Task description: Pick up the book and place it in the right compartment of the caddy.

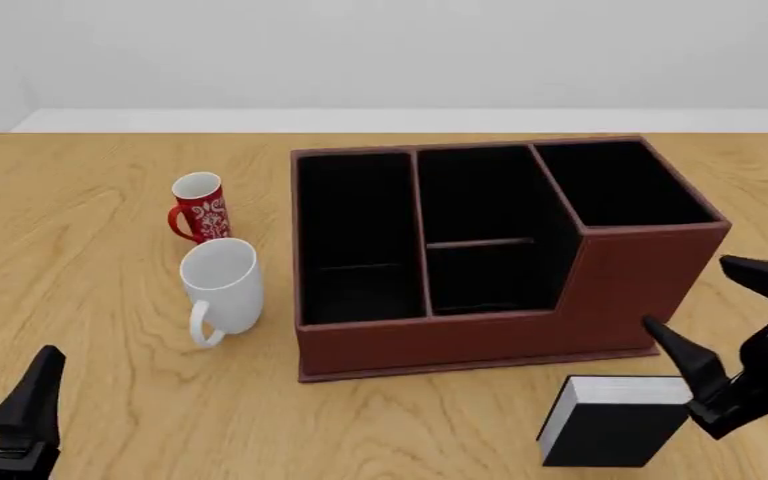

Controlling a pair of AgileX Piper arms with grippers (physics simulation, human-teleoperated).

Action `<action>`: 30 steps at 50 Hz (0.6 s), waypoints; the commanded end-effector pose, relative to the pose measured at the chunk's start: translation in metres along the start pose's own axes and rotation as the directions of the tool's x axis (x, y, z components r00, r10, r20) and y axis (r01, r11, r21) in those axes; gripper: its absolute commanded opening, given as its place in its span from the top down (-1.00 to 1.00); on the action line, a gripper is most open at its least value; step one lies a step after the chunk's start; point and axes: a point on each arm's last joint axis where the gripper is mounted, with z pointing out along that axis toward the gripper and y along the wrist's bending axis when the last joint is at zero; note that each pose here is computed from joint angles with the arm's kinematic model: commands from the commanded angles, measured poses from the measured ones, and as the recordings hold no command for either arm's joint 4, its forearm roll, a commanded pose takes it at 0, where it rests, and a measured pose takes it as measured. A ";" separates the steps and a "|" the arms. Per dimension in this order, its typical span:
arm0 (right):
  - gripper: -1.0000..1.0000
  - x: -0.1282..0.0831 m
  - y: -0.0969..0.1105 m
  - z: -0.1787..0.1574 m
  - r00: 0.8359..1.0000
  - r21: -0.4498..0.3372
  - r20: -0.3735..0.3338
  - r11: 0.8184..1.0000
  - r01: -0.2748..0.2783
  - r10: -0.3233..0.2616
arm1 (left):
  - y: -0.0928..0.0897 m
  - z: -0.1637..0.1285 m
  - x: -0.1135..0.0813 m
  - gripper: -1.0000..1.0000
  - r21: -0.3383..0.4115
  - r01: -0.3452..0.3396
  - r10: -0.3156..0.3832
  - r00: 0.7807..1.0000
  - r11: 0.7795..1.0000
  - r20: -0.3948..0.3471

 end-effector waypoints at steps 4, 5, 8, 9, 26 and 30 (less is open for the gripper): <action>-1.00 -0.017 -0.003 0.011 0.981 -0.161 -0.112 0.977 0.138 -0.157 | 0.000 0.000 0.000 -1.00 0.000 0.000 0.000 1.000 1.000 0.000; -1.00 -0.017 -0.002 0.012 0.977 -0.182 -0.123 0.971 0.152 -0.176 | 0.000 0.000 0.000 -1.00 0.000 0.000 0.000 1.000 1.000 0.000; -1.00 -0.020 -0.004 0.012 0.971 -0.200 -0.137 0.965 0.168 -0.197 | 0.000 0.000 0.000 -1.00 0.000 0.000 0.000 1.000 1.000 0.000; -1.00 -0.022 -0.004 0.013 0.970 -0.211 -0.145 0.964 0.163 -0.196 | 0.000 0.000 0.000 -1.00 0.000 0.000 0.000 1.000 1.000 0.000; -1.00 -0.043 -0.015 0.009 0.939 -0.301 -0.189 0.927 0.222 -0.286 | 0.000 0.000 0.000 -1.00 0.000 0.000 0.000 1.000 1.000 0.000; -1.00 -0.043 -0.015 0.009 0.931 -0.325 -0.201 0.917 0.231 -0.306 | 0.000 0.000 0.000 -1.00 0.000 0.000 0.000 1.000 1.000 0.000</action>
